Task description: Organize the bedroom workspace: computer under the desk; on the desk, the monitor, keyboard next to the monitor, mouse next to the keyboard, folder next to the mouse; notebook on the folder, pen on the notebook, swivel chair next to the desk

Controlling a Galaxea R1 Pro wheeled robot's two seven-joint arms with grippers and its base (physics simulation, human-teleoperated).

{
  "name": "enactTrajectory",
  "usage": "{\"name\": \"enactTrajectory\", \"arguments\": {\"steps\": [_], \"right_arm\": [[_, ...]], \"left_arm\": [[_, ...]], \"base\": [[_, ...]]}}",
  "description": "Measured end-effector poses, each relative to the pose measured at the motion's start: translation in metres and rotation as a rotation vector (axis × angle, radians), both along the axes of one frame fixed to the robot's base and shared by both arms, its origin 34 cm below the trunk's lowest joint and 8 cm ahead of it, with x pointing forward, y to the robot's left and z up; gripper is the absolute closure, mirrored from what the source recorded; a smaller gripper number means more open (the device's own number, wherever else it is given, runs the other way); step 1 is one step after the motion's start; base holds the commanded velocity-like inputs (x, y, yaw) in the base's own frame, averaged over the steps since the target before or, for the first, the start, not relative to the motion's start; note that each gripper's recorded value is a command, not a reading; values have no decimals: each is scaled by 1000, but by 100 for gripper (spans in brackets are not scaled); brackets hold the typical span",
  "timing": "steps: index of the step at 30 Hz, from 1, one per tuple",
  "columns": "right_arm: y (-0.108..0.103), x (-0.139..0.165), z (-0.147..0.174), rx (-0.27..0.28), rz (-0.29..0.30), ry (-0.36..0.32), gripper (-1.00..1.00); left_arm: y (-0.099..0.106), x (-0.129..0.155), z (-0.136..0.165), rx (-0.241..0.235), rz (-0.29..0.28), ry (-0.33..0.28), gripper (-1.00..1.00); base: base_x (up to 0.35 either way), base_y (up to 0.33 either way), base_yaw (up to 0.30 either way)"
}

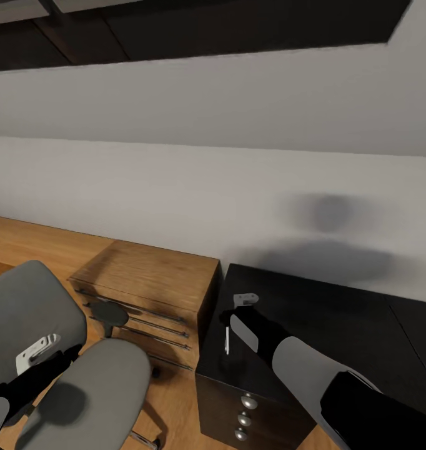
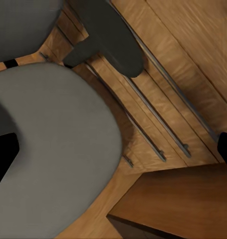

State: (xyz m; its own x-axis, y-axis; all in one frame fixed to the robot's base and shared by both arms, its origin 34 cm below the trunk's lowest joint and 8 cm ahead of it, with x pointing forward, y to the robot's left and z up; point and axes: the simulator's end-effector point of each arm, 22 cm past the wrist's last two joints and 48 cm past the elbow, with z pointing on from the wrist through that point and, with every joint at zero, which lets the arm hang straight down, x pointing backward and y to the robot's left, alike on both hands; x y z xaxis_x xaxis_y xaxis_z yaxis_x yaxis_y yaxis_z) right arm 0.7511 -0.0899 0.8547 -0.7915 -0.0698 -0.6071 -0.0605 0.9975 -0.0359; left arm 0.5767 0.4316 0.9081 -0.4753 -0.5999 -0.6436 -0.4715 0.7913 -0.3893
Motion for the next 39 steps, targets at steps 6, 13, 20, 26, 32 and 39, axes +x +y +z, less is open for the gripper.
{"name": "enactTrajectory", "arguments": {"steps": [6, 13, 20, 26, 32, 39], "right_arm": [[-9, -5, -16, -21, -11, 28, -100], [-11, -5, -26, -27, -11, 36, -100], [-11, -3, -33, -25, -11, 35, -100], [-10, -1, -39, -22, -11, 34, -100], [-9, 0, -46, -15, -14, 37, -100], [-8, 0, -56, -8, -18, 42, -100]], "left_arm": [[-1, 2, -5, 0, -1, -3, -100], [-2, 5, -11, -2, -2, -5, -100], [-5, 6, -20, -9, -1, -5, -100], [-3, 7, -27, -8, 3, -7, -100], [-2, 8, -33, -7, 5, -7, -100], [-1, 10, -42, -7, 8, -8, -100]], "base": [[0, 0, 0], [0, 0, 0], [0, 0, 0], [0, 0, 0], [0, 0, 41], [0, 0, 197]]}}
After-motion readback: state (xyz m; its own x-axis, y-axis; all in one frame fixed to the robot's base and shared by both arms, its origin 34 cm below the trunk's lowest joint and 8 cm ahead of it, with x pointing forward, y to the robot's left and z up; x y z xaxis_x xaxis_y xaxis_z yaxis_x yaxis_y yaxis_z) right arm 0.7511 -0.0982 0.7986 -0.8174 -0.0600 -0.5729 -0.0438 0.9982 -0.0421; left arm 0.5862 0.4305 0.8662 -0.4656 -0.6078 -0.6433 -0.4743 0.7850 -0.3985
